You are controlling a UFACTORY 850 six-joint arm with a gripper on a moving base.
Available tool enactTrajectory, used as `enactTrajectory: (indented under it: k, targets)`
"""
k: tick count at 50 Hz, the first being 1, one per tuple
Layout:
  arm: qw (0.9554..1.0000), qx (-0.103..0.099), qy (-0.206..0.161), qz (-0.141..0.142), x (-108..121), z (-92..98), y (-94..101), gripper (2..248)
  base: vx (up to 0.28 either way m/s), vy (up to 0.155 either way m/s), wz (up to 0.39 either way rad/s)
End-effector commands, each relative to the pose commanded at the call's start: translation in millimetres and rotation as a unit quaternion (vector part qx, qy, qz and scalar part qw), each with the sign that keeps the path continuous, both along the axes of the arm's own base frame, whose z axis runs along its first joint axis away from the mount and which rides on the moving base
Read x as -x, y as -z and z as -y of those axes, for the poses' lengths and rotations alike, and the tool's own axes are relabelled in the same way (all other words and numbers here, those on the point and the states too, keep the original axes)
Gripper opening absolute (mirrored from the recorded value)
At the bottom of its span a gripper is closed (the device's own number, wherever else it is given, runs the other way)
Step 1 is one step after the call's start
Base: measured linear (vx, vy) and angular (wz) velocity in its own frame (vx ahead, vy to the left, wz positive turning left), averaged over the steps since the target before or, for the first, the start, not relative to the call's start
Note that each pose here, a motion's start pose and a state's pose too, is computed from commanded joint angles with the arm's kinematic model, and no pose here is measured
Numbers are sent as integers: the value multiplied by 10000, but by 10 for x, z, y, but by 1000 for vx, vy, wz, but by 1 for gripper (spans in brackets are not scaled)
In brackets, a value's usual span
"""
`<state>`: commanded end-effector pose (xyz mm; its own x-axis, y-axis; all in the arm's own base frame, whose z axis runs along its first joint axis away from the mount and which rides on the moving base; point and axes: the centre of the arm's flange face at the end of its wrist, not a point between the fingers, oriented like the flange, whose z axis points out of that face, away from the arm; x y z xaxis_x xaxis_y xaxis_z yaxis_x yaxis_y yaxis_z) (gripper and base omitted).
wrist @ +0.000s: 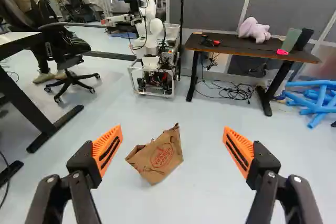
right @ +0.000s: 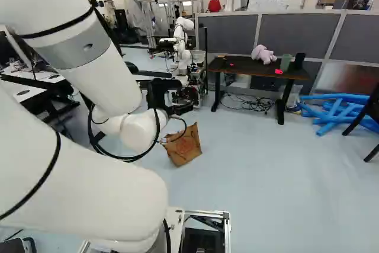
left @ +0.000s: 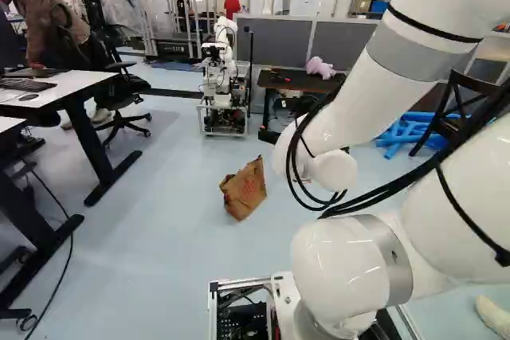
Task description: Pick up the bag on the ground and place it on the table
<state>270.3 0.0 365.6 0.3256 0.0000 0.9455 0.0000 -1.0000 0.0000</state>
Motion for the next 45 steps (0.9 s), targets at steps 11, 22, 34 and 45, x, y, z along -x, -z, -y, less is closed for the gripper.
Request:
enactTrajectory:
  k: [11,22,34,45]
  targets:
    - [10000,0,0,0,0,0,0,247,55,3,0]
    - [10000,0,0,0,0,0,0,247,52,0,-2]
    - [10000,0,0,0,0,0,0,247,58,1,-3]
    - [10000,0,0,0,0,0,0,247,73,1,-4]
